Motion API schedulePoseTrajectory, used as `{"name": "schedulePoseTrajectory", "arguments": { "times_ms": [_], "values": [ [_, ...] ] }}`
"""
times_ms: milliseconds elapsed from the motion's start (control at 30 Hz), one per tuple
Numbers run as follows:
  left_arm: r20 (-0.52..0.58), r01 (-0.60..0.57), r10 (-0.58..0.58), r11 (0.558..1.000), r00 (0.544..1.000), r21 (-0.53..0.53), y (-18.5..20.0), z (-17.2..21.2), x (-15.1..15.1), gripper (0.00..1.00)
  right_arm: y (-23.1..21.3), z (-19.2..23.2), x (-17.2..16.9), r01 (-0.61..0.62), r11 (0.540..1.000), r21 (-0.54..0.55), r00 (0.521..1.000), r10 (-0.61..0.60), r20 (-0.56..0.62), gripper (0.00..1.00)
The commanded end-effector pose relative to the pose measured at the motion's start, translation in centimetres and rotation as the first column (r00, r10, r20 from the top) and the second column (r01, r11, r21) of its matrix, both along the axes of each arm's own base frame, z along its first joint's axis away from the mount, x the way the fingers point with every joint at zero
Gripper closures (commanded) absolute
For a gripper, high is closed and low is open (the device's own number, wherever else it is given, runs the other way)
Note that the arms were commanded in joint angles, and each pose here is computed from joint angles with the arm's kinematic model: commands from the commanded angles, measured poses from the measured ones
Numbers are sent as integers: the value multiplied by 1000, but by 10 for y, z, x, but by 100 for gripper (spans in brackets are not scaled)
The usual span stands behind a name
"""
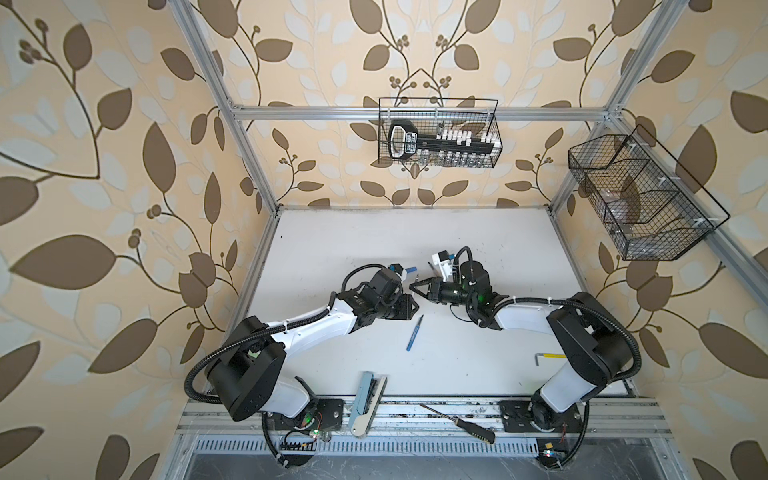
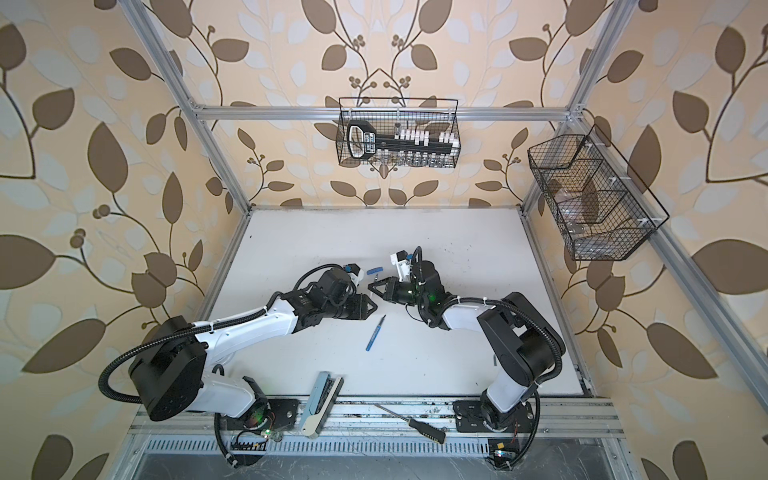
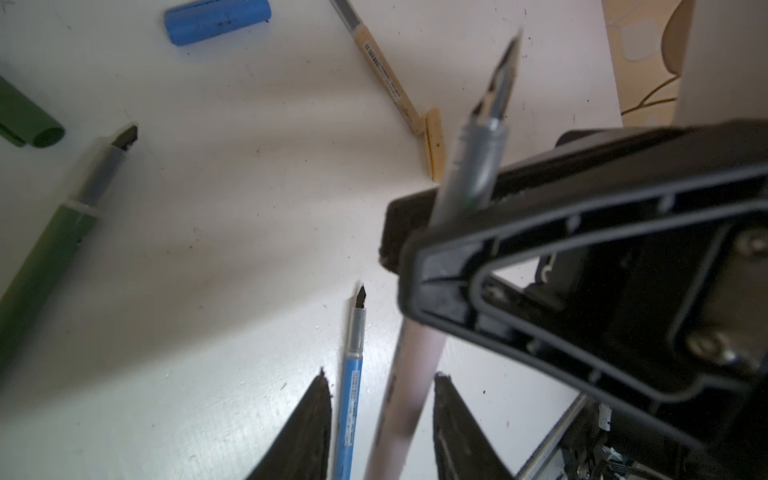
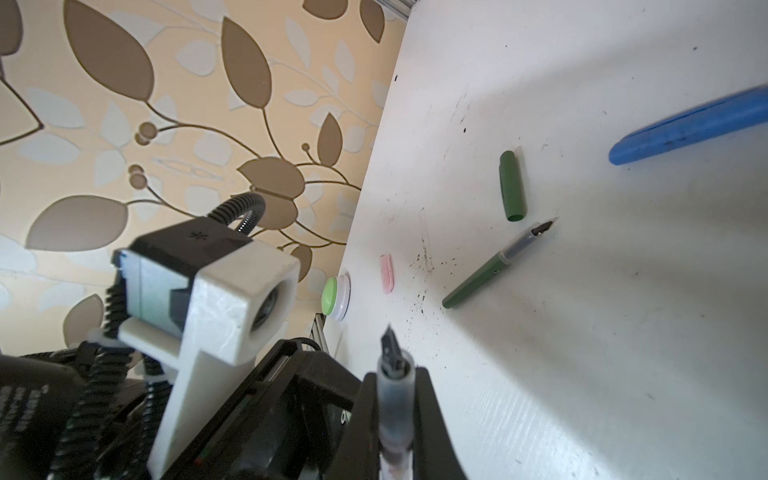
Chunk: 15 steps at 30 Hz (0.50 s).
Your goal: Insert the pens into the pen caps
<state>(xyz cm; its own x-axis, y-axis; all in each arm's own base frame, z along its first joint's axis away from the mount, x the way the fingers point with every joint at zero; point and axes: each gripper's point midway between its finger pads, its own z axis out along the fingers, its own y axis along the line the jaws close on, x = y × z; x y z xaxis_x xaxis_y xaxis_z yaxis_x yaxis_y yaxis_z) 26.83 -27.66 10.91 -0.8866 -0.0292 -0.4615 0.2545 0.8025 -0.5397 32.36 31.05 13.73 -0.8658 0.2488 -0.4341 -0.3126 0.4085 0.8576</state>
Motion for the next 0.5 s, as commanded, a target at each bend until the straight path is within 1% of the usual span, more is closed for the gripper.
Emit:
{"name": "schedulePoseTrajectory", "arguments": {
  "times_ms": [0,67,133,200,367,433,467],
  "values": [
    [30,-21,21,1000,999,-22,3,12,6,61,3,10,-5,-13,999,31,1000,12,18,100],
    [34,-20,21,999,999,-30,1,15,7,63,4,11,-6,-11,999,34,1000,10,19,100],
    [36,-15,16,999,999,-38,0,17,7,69,5,11,-6,-12,999,37,1000,11,20,100],
    [40,-16,17,999,999,-40,1,19,7,74,6,11,-6,-9,999,37,1000,8,21,100],
    [33,-34,34,999,999,0,10,17,4,86,5,15,-7,-8,999,35,999,6,36,99],
    [37,-64,62,997,997,39,21,17,3,88,5,17,-7,-10,1000,8,999,10,52,85],
    [39,-86,83,994,996,71,29,16,2,90,5,18,-7,-13,1000,-19,998,15,63,76]
  ]
}}
